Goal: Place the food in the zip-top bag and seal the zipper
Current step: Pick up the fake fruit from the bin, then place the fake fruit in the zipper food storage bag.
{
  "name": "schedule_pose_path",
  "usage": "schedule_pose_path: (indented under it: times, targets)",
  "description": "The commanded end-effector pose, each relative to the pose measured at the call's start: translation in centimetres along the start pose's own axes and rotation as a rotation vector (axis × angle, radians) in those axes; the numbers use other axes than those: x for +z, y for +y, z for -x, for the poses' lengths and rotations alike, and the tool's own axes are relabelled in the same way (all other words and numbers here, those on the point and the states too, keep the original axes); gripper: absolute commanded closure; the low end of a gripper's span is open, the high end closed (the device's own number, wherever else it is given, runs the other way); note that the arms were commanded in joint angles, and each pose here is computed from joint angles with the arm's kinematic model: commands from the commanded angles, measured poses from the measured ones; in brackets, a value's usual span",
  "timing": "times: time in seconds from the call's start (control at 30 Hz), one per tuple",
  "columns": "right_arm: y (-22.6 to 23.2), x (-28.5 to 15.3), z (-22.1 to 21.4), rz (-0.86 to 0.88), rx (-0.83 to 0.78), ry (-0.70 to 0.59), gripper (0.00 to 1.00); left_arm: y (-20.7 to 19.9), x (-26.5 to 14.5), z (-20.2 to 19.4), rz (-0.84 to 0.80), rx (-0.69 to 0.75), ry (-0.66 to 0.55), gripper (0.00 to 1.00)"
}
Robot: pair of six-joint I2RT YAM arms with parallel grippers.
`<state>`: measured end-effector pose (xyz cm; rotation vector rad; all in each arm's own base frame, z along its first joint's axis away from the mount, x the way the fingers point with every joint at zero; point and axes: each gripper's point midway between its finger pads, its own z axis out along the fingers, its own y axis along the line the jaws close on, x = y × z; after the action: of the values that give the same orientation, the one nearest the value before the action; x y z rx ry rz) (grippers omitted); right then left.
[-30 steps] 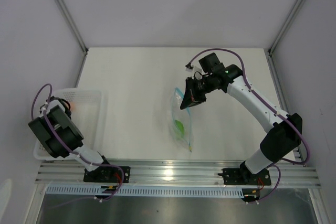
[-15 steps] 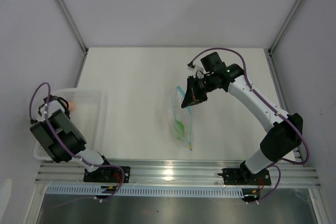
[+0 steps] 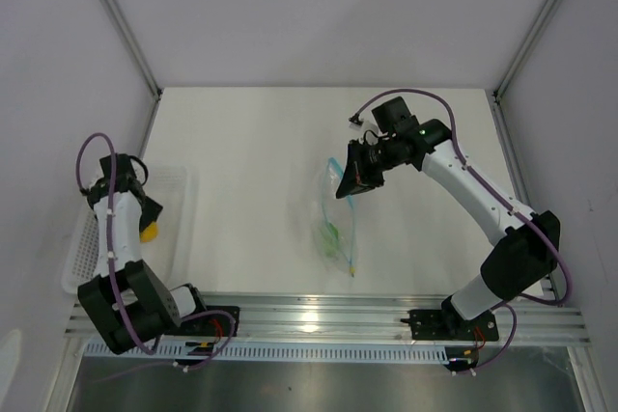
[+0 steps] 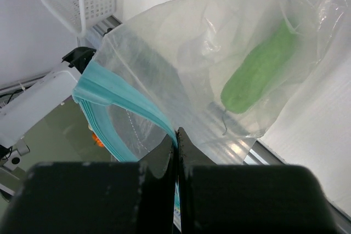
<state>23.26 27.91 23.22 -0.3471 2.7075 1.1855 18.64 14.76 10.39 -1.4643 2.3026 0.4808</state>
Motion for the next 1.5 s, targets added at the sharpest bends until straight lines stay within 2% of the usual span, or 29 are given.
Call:
schedule_pose_path:
  times: [0.0,0.13,0.23,0.33,0.67,0.7,0.83,0.87,1.07,1.1,1.3,1.47]
  targets:
    - [0.6,-0.9,0.5,0.005,-0.007,-0.055,1.00,-4.5,-3.4,-2.2,-0.224,0.013,0.053,0.99]
    - [0.7,-1.1,0.6,0.005,-0.008,-0.073,1.00,-9.5,-8.3,-4.5,-0.483,0.091,0.079,0.99]
    - [0.5,-1.2,0.6,-0.002,-0.001,-0.080,1.00,-12.9,-13.0,-6.3,-0.777,0.133,0.089,0.99]
    - [0.2,-1.3,0.6,-0.006,0.013,-0.080,1.00,-14.5,-17.4,-7.7,-1.000,0.131,0.092,0.99]
    - [0.0,-1.5,0.8,-0.013,0.024,-0.101,1.00,-16.8,-28.1,-13.0,-1.408,0.320,0.217,0.99]
    - [0.0,-1.6,0.9,-0.014,0.028,-0.105,1.00,-17.0,-29.3,-14.7,-1.453,0.369,0.285,0.99]
    - [0.1,-1.6,1.2,-0.012,0.035,-0.117,1.00,-17.7,-34.0,-17.4,-1.579,0.454,0.377,0.99]
    - [0.2,-1.6,1.3,-0.010,0.034,-0.122,1.00,-17.5,-36.5,-17.9,-1.656,0.485,0.383,1.00]
    - [0.6,-1.9,1.8,-0.006,0.039,-0.145,1.00,-17.5,-42.8,-21.0,-1.807,0.613,0.466,0.99]
    - [0.6,-1.9,1.8,-0.009,0.039,-0.145,1.00,-17.4,-44.2,-20.8,-1.850,0.623,0.452,0.99]
    - [0.8,-2.1,1.9,-0.004,0.040,-0.156,1.00,-17.9,-45.3,-23.7,-1.880,0.701,0.561,0.99]
    - [1.6,-2.7,2.1,0.012,0.039,-0.170,1.00,-18.4,-43.5,-26.4,-1.778,0.780,0.607,0.99]
